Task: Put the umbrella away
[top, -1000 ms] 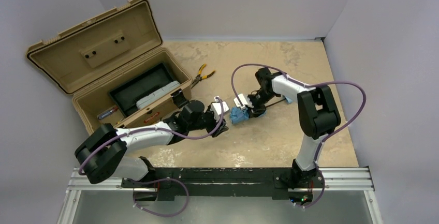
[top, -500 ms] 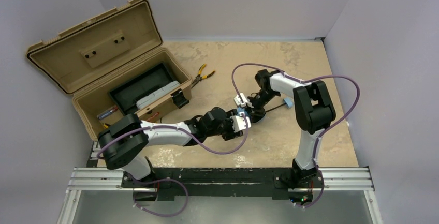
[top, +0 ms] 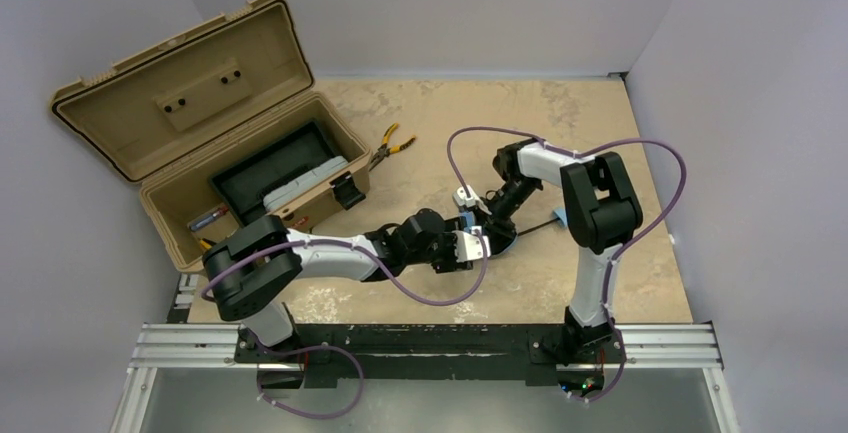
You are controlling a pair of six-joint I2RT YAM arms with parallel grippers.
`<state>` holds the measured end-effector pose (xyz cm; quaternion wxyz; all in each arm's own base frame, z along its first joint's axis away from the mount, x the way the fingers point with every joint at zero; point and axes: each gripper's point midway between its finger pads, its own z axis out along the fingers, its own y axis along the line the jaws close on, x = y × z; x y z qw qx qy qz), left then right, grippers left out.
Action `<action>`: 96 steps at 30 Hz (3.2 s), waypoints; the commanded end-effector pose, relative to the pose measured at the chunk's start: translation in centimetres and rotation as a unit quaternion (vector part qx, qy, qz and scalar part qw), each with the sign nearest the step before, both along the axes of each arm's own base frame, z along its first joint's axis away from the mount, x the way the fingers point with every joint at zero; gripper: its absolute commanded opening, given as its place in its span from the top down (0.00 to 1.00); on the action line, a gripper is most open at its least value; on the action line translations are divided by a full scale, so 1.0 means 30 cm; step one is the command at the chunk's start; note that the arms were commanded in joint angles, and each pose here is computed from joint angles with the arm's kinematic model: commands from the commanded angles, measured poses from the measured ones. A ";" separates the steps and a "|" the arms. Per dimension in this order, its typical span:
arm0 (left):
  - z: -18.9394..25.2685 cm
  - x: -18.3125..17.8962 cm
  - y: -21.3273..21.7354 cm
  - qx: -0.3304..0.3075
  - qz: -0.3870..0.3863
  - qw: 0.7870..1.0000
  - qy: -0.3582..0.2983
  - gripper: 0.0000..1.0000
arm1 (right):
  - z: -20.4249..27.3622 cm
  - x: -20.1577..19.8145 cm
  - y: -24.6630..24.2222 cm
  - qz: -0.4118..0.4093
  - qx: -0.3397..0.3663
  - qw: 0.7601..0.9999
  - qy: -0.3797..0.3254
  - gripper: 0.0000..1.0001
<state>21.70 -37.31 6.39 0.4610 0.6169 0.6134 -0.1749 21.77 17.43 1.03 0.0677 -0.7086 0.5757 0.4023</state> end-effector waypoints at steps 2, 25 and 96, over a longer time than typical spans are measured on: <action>0.004 -0.026 -0.069 -0.014 -0.033 0.999 0.017 0.44 | -0.175 -0.149 -0.195 0.044 -0.164 0.983 0.071 0.98; -0.402 -0.109 0.082 0.129 0.026 0.980 0.150 0.82 | -0.083 0.009 -0.116 -0.035 -0.069 0.997 0.018 0.75; -0.460 -0.037 0.068 0.117 0.055 0.896 0.426 1.00 | 0.077 0.052 -0.163 0.048 0.024 0.906 -0.420 0.21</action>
